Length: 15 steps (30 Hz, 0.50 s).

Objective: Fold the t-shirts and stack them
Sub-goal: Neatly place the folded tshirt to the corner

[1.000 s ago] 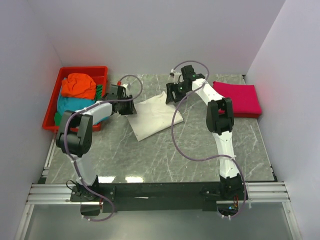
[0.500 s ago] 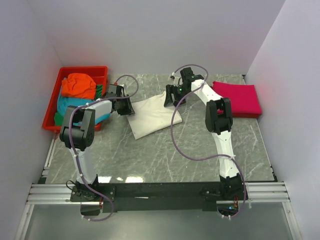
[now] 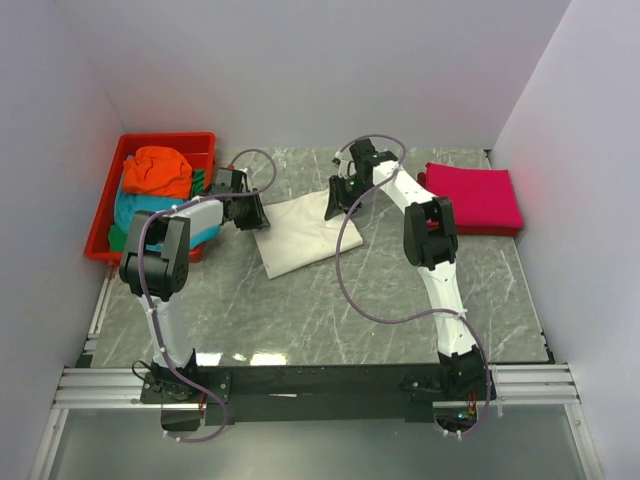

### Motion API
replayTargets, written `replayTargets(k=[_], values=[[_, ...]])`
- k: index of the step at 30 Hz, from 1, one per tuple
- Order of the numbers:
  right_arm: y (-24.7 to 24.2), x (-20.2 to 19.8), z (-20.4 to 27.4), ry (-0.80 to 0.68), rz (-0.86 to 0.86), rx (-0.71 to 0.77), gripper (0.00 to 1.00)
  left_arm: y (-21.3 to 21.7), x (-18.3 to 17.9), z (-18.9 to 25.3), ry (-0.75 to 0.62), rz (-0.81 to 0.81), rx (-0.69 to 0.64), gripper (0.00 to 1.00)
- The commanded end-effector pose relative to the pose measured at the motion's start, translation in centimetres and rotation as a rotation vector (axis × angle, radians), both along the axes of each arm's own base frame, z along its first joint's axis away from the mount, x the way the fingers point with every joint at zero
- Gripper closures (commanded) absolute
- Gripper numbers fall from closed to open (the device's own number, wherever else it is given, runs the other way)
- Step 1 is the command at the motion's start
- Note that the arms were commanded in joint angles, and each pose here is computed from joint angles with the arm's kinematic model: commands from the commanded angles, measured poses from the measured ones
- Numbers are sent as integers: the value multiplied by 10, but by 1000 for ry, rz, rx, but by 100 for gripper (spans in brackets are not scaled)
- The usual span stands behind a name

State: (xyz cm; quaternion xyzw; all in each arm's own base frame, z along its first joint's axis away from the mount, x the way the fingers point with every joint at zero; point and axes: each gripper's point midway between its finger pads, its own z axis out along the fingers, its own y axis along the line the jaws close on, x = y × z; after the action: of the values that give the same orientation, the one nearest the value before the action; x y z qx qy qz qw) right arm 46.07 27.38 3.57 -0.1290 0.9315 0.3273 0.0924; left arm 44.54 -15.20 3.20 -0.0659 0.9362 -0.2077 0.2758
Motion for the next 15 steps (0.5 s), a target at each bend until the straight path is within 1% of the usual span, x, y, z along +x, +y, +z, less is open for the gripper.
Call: replayTargets(k=[1, 2, 3, 4, 5, 6, 7, 8, 9, 10, 11, 12, 13, 14, 15], values=[[11, -2, 11, 21, 10, 48, 85, 4, -14, 7, 20, -35, 39, 62], [7, 3, 15, -11, 10, 31, 94, 3, -6, 41, -66, -37, 28, 57], [4, 6, 18, -31, 5, 22, 100, 4, -4, 60, -119, -56, 34, 52], [-2, 13, 32, -78, -4, 9, 100, 4, -3, 82, -176, -77, 36, 45], [-10, 17, 37, -124, 9, -18, 100, 2, -2, 106, -236, -107, 38, 42], [-22, 25, 55, -203, -8, -81, 100, 6, -5, 148, -346, -132, 57, 35], [-31, 29, 64, -253, -12, -125, 100, 9, -8, 167, -400, -138, 75, 31], [-45, 31, 64, -306, 8, -201, 100, 16, -13, 184, -449, -134, 104, 27], [-62, 39, 88, -399, -24, -280, 100, 23, -24, 217, -543, -137, 135, 23], [-73, 41, 95, -435, -33, -334, 100, 28, -30, 229, -578, -128, 155, 17], [-84, 38, 96, -461, -12, -394, 100, 34, -40, 227, -585, -122, 177, 14], [-92, 38, 115, -512, -20, -421, 100, 42, -53, 246, -647, -116, 206, 13], [-107, 37, 116, -521, -32, -490, 100, 46, -64, 231, -628, -116, 219, 11], [-114, 35, 123, -547, -13, -523, 100, 50, -78, 245, -680, -105, 214, 10], [-121, 32, 138, -584, -19, -544, 100, 49, -84, 246, -709, -105, 201, 9]])
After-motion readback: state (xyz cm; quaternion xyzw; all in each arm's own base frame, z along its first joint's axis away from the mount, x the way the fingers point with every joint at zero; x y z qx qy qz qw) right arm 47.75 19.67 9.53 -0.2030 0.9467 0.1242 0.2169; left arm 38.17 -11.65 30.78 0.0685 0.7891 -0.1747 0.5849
